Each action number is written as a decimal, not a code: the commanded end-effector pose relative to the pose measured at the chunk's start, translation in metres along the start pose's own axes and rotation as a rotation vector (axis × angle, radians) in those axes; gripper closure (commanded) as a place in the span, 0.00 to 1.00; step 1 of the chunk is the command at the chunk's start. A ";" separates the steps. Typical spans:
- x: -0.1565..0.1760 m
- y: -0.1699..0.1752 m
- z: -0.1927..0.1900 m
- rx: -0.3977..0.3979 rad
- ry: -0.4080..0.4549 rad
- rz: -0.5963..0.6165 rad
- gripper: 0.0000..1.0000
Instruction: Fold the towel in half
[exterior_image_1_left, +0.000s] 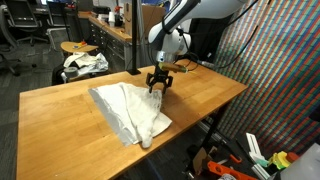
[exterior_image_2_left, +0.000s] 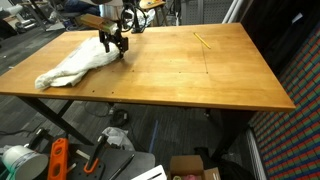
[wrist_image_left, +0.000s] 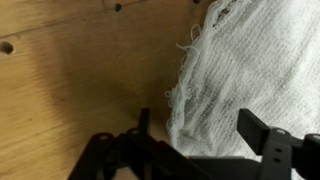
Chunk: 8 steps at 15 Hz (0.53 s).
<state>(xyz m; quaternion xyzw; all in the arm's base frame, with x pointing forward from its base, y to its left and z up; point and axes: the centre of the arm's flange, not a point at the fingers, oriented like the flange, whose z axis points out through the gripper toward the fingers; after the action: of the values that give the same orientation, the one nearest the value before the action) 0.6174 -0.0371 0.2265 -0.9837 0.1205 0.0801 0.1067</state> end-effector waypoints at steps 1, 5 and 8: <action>0.006 -0.002 -0.012 0.110 -0.007 -0.013 0.44; 0.010 0.000 -0.011 0.191 0.004 0.002 0.73; 0.012 0.005 -0.010 0.218 0.000 0.019 0.97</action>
<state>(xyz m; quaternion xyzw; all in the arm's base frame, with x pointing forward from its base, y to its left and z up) 0.6213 -0.0417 0.2315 -0.9701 0.1379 0.0674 0.1880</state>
